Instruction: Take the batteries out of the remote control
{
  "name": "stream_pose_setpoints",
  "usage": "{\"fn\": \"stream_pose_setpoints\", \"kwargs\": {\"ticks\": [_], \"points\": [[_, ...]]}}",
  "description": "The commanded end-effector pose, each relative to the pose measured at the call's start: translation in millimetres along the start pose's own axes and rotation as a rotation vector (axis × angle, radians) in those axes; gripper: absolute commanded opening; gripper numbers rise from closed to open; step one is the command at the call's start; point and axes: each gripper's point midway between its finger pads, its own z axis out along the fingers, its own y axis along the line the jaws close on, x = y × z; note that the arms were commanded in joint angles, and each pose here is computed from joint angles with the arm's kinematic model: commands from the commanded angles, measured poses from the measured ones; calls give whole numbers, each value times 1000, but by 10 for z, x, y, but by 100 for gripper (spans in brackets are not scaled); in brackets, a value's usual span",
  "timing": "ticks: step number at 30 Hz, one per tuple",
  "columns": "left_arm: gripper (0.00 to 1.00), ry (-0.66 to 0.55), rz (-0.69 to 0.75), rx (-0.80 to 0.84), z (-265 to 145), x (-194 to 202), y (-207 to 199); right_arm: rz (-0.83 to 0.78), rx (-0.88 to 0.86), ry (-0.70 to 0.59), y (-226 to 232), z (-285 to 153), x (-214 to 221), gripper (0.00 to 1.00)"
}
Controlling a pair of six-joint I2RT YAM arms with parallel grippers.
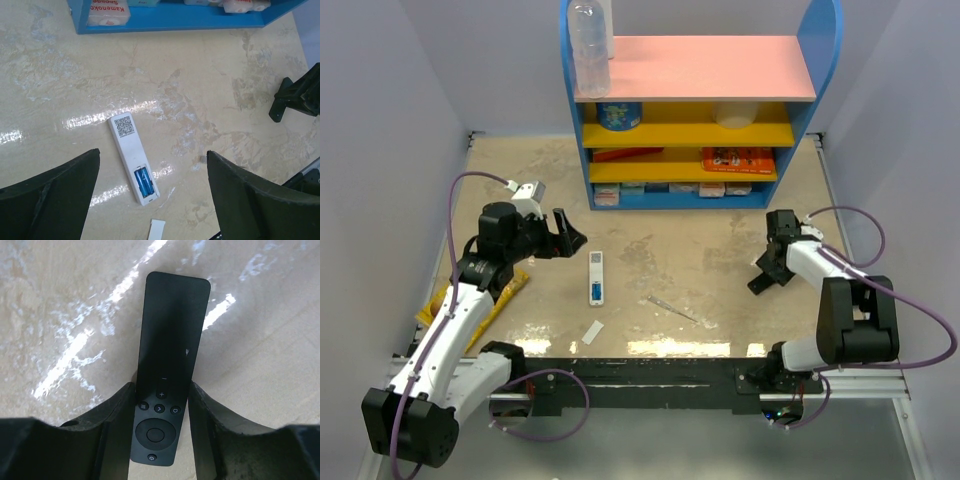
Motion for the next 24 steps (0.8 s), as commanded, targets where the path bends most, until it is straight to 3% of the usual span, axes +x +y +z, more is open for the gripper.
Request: {"fn": "stream_pose_setpoints", "kwargs": {"ticks": [1,16,24], "points": [[90,-26,7,14,-8,-49,-28,-88,-181,40,265,-66,69,17],[85,-28,-41,80,61,-23,-123,-339,-928,98,1050,-995,432,18],[82,-27,-92,294,138,-135,-517,-360,-1307,66,1288,-1830,445,17]]}}
